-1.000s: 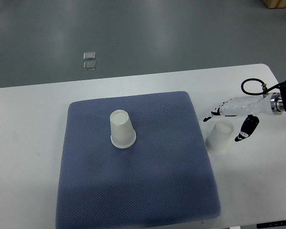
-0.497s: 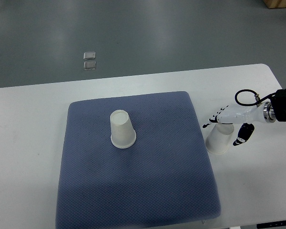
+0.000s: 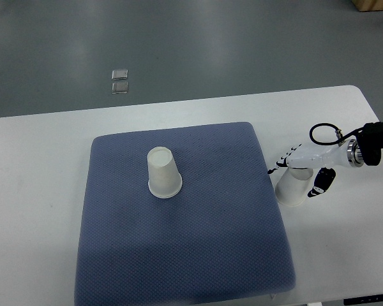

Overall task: Stack paper cups
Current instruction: 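Close the right hand fingers around the upside-down white cup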

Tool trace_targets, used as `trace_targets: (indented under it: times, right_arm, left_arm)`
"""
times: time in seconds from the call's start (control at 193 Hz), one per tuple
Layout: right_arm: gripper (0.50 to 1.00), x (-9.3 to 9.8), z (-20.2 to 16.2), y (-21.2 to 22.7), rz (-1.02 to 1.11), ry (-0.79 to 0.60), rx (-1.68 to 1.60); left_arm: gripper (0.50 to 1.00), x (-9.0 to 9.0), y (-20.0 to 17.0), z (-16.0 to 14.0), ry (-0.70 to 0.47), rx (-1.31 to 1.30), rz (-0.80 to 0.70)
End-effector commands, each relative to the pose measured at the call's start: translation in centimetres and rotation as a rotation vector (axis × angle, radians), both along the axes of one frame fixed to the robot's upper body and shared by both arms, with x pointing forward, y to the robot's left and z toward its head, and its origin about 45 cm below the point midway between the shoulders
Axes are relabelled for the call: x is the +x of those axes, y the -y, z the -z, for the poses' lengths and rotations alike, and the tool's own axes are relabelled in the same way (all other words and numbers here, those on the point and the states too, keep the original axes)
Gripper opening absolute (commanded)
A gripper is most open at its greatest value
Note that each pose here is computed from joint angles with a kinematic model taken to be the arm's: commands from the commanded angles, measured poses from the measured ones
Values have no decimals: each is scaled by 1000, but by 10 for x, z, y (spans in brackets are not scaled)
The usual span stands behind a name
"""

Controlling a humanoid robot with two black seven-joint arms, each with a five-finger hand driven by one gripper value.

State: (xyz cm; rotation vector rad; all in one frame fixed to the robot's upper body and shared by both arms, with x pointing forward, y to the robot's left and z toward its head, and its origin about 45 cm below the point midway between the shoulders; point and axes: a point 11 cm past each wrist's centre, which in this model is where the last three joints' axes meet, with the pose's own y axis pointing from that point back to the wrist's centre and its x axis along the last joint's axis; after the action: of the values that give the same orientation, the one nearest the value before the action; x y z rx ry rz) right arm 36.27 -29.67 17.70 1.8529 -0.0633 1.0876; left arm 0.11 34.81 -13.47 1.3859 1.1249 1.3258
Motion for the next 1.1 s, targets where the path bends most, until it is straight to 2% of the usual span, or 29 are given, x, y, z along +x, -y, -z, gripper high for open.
trace_targets:
  times: [0.0,0.098,0.218,0.404,0.43,0.528,0.86,1.093]
  right_arm:
    - [838,0,0,-3,-6,0,3]
    - [801,1,-1,-2,-4,3,-1]
    - [793,2,-3,0,-2,6,-4]
    - [752,1,-2,0,-4,-2,-8]
    - [729,1,-2,0,-5,-6,-9]
    - [695,1,-2,0,-5,-6,-10]
    - [695,10,-17,2,-1,25,-16]
    - [695,30,-52,-2,-6,84,-20]
  left_arm:
    - [1000,0,0,0,0,0,0]
    - [1000,0,0,0,0,0,0]
    - [1000,0,0,0,0,0,0]
    - [1000,0,0,0,0,0,0]
    - [1000,0,0,0,0,0,0]
    - [1000,0,0,0,0,0,0]
    - [1000,0,0,0,0,0,0]
    - [1000,0,0,0,0,0,0]
